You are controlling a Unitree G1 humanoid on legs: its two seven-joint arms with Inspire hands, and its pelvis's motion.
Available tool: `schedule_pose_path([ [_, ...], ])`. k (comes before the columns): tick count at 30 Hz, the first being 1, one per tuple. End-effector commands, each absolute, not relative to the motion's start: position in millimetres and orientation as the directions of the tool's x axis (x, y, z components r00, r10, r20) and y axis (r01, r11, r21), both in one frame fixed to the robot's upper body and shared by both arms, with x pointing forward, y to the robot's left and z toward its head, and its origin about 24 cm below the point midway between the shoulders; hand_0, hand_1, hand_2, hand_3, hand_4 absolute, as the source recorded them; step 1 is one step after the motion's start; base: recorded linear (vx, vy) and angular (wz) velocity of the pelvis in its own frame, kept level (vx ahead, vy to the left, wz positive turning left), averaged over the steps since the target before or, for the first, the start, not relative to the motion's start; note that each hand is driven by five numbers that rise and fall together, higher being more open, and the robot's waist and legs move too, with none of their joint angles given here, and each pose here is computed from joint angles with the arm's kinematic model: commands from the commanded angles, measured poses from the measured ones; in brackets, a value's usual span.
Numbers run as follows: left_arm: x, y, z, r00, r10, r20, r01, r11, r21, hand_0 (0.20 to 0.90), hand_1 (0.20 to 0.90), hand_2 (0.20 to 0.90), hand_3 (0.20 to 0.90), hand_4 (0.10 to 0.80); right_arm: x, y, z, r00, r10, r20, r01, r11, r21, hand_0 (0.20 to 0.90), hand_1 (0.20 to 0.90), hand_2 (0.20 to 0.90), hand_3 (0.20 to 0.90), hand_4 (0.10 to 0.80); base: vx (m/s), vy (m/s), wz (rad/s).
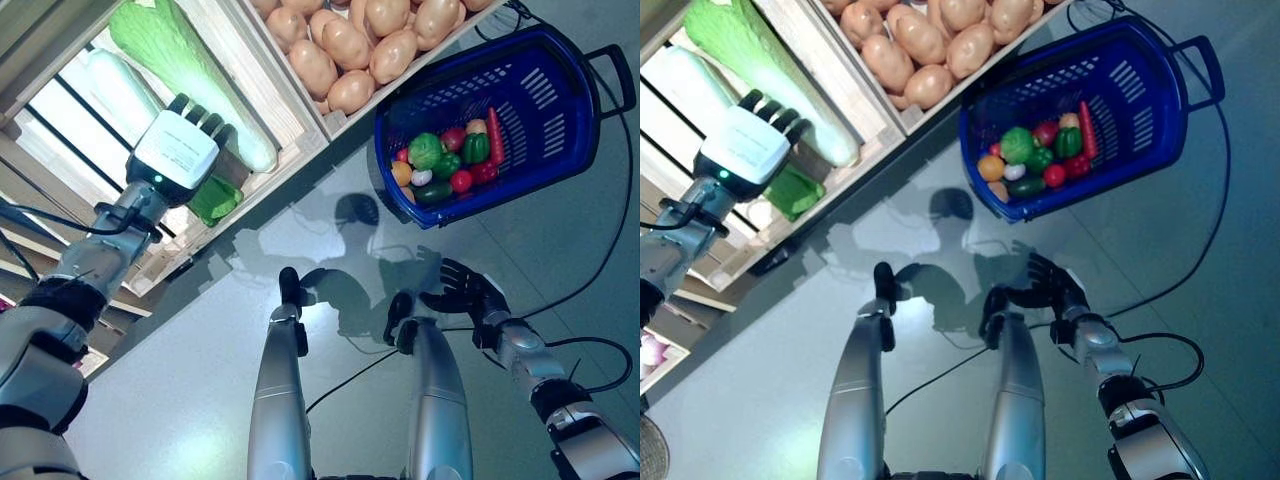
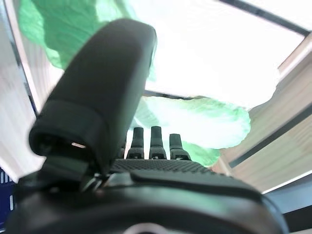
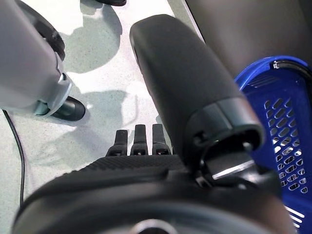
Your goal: Put vegetables into the basket
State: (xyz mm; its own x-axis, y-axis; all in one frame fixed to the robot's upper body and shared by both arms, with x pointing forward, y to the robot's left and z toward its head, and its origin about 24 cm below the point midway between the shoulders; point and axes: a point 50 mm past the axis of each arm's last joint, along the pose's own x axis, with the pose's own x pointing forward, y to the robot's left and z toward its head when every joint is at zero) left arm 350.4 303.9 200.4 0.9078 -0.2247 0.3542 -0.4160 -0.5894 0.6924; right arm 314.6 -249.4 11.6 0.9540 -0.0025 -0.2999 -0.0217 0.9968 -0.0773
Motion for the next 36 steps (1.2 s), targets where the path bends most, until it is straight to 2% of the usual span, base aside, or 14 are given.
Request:
schedule_pose_path([
  [1,315,374,224,0.845,0.036,0.534,-0.388,-0.647,0.657,0.900,0.900,0.900,0.900,0.800,307,-267,23,0.978,-0.085,-0.193,0.080,0.996,-0.031,0.900,0.900,0.900,0.900,0.800,0.018,-0.030,0.05],
  [6,306,358,244,0.758,-0.065,0.649,-0.554,-0.590,0.587,0.900,0.900,0.900,0.900,0.800,299,-263,17,0.977,-0.096,-0.188,0.094,0.995,-0.020,0.900,0.900,0.900,0.900,0.800,-0.008,-0.030,0.09],
  [10,300,350,255,0.764,-0.097,0.638,-0.572,-0.561,0.599,0.900,0.900,0.900,0.900,0.800,295,-263,17,0.980,-0.098,-0.172,0.099,0.995,-0.006,0.900,0.900,0.900,0.900,0.800,0.039,-0.056,0.07],
  [15,291,344,251,0.811,-0.094,0.578,-0.519,-0.573,0.635,0.900,0.900,0.900,0.900,0.800,289,-264,16,0.980,-0.110,-0.166,0.112,0.994,0.004,0.900,0.900,0.900,0.900,0.800,-0.010,-0.036,0.09],
  [21,285,354,239,0.819,-0.065,0.570,-0.484,-0.612,0.626,0.900,0.900,0.900,0.900,0.800,286,-273,14,0.979,-0.113,-0.171,0.115,0.993,0.000,0.900,0.900,0.900,0.900,0.800,0.047,-0.010,0.05],
  [36,301,351,245,0.832,-0.194,0.520,-0.480,-0.720,0.501,0.900,0.900,0.900,0.900,0.800,293,-269,23,0.984,-0.069,-0.162,0.067,0.998,-0.015,0.900,0.900,0.900,0.900,0.800,0.005,0.018,0.00],
])
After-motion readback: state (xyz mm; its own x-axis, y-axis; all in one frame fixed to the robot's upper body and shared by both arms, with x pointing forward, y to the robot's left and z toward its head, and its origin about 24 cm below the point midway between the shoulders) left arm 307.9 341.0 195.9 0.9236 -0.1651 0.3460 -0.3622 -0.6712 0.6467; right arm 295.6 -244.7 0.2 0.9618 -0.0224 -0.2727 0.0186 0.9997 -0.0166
